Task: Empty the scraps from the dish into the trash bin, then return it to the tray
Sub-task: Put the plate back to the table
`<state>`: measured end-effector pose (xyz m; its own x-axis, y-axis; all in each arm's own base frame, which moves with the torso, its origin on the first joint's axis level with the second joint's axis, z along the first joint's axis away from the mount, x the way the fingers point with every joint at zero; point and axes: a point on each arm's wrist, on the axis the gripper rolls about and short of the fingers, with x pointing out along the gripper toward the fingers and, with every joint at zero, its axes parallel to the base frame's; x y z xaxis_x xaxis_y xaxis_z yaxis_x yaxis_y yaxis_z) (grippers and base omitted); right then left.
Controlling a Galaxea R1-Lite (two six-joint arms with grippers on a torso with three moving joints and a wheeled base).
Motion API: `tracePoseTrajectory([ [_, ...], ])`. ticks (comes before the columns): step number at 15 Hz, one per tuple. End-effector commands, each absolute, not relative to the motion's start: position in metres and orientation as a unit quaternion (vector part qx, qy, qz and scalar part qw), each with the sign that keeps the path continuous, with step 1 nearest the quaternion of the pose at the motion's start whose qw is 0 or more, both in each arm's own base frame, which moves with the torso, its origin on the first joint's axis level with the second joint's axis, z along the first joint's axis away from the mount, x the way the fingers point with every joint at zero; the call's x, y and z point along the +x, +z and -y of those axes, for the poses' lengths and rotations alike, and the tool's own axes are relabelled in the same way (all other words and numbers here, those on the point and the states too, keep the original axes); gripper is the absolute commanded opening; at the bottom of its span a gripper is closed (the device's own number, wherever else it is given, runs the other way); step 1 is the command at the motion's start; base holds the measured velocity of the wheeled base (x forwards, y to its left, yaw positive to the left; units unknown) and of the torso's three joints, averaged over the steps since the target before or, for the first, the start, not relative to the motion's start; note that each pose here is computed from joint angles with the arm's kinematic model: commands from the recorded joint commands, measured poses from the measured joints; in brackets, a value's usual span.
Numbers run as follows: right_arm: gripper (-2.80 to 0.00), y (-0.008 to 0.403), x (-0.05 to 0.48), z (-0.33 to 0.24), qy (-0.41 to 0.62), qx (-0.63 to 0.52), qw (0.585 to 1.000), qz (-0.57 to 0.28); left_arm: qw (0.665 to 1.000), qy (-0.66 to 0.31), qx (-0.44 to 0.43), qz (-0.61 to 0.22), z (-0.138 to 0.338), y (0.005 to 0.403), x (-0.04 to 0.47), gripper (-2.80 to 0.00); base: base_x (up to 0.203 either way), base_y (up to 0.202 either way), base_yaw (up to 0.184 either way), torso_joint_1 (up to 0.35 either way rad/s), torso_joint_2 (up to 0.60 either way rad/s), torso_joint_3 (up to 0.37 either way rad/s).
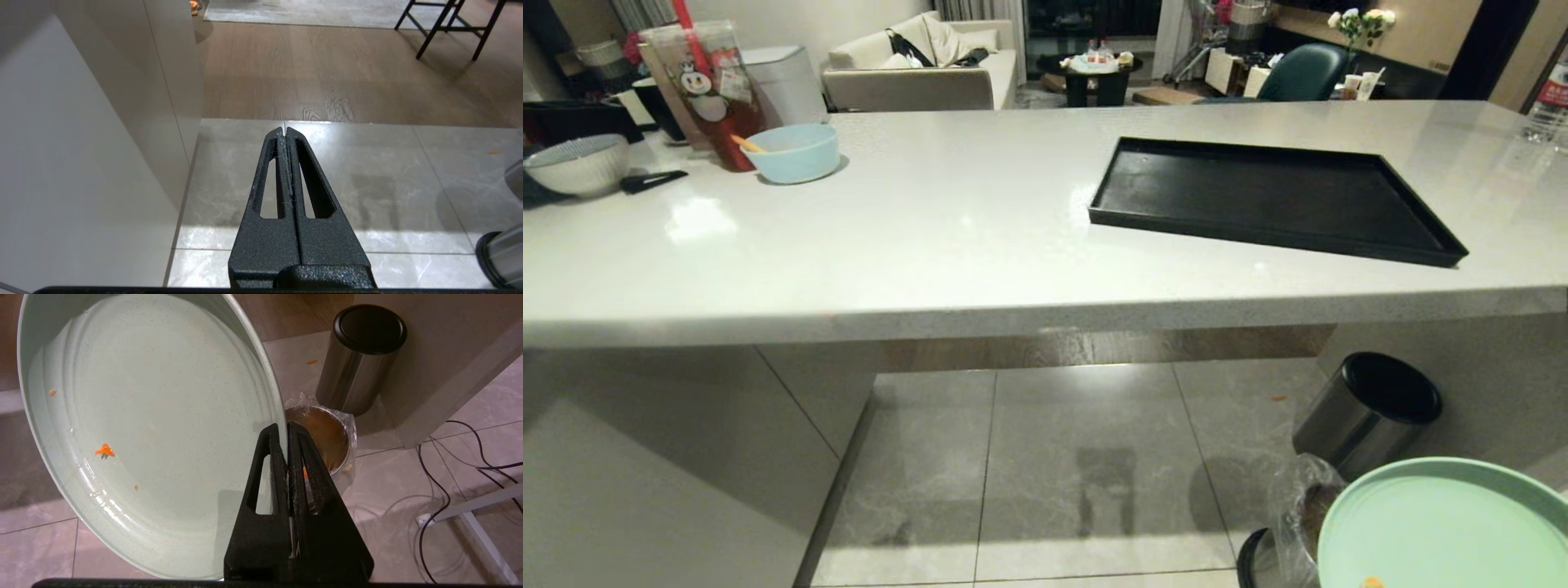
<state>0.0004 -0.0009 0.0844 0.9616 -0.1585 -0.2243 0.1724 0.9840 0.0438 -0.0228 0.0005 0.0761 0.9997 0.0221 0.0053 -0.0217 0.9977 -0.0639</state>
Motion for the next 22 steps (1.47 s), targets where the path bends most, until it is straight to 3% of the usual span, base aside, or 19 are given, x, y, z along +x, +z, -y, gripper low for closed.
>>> tracePoseTrajectory([
  [1,-2.8,0.0843,0.0006,0.0009,-0.084,0.032,0.99,-0.112,0.999,0.011,-0.032,0.003,-0.0005,0.0761,-0.0227,-2.8,0.0,0.0,0.0,0.027,-0.44,-0.388],
  [22,-2.8,0.0843,0.0006,0.0009,-0.084,0.031,0.99,-0.112,0.999,0.011,-0.032,0.003,-0.0005,0.0761,-0.0227,-2.8,0.0,0.0,0.0,0.156,-0.52,-0.368],
])
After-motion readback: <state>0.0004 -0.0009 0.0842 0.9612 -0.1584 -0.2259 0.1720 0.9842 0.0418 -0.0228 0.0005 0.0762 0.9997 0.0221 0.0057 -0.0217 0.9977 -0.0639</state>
